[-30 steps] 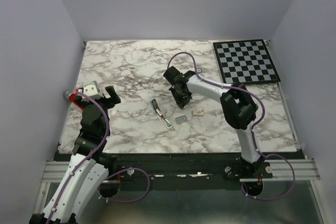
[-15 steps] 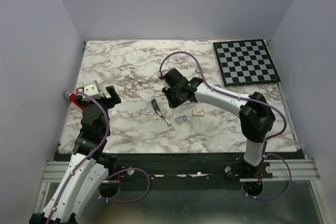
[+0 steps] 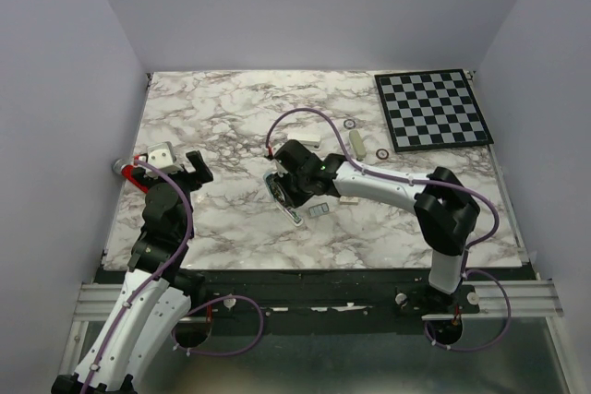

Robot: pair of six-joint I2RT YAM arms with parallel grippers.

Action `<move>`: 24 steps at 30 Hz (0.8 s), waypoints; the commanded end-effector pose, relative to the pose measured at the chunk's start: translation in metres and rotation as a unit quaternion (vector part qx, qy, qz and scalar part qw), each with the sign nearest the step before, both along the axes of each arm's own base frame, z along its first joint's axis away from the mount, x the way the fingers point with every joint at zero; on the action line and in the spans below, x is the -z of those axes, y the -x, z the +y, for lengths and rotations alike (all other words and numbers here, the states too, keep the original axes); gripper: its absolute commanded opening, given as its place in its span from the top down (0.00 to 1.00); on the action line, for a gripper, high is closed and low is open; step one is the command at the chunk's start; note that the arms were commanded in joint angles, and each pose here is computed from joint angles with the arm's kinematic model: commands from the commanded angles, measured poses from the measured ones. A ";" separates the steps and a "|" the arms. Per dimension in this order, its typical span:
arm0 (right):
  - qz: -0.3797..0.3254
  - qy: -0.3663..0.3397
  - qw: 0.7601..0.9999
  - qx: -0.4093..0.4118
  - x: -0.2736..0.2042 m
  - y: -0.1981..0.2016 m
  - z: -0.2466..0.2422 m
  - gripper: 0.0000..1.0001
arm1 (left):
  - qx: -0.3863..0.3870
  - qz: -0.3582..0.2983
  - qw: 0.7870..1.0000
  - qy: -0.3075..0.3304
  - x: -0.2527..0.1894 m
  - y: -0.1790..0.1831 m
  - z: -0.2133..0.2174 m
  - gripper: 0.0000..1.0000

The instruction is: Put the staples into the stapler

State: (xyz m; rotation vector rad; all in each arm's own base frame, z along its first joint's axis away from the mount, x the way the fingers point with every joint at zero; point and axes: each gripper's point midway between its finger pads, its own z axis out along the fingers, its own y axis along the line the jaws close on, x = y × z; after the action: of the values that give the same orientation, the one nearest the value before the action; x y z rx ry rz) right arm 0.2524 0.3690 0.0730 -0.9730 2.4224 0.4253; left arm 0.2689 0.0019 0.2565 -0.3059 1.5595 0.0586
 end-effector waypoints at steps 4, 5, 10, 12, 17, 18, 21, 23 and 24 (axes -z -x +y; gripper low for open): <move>0.001 -0.005 1.000 -0.016 0.013 0.007 0.007 0.78 | 0.008 0.001 1.000 0.000 0.002 -0.001 -0.003 0.01; 0.001 -0.004 1.000 -0.016 0.014 0.007 0.007 0.78 | 0.008 0.000 1.000 0.000 0.001 -0.001 -0.003 0.01; 0.003 -0.005 1.000 -0.020 0.015 0.008 0.008 0.78 | 0.008 0.001 1.000 0.000 0.002 -0.001 -0.003 0.01; 0.003 -0.009 1.000 -0.025 0.015 0.010 0.011 0.78 | 0.008 0.001 1.000 0.000 0.002 -0.001 -0.003 0.01; 0.006 -0.010 1.000 -0.029 0.016 0.011 0.013 0.78 | 0.008 -0.001 1.000 0.001 0.001 -0.001 -0.003 0.01; 0.007 -0.010 1.000 -0.029 0.017 0.011 0.012 0.78 | 0.008 0.000 1.000 0.001 0.001 -0.001 -0.003 0.01; 0.010 -0.008 1.000 -0.026 0.019 0.012 0.013 0.78 | 0.008 0.000 1.000 0.000 0.001 -0.001 -0.003 0.01; 0.011 -0.004 1.000 -0.024 0.022 0.011 0.012 0.78 | 0.008 -0.001 1.000 0.001 0.001 0.000 -0.003 0.01; 0.012 -0.002 1.000 -0.025 0.023 0.012 0.012 0.78 | 0.008 -0.001 1.000 0.001 0.001 0.000 -0.003 0.01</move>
State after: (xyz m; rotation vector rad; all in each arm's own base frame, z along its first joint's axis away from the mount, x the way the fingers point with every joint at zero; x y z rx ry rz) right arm 0.2466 0.3778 0.0638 -1.0043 2.4031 0.4581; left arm 0.2689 0.0019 0.2565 -0.3056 1.5595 0.0583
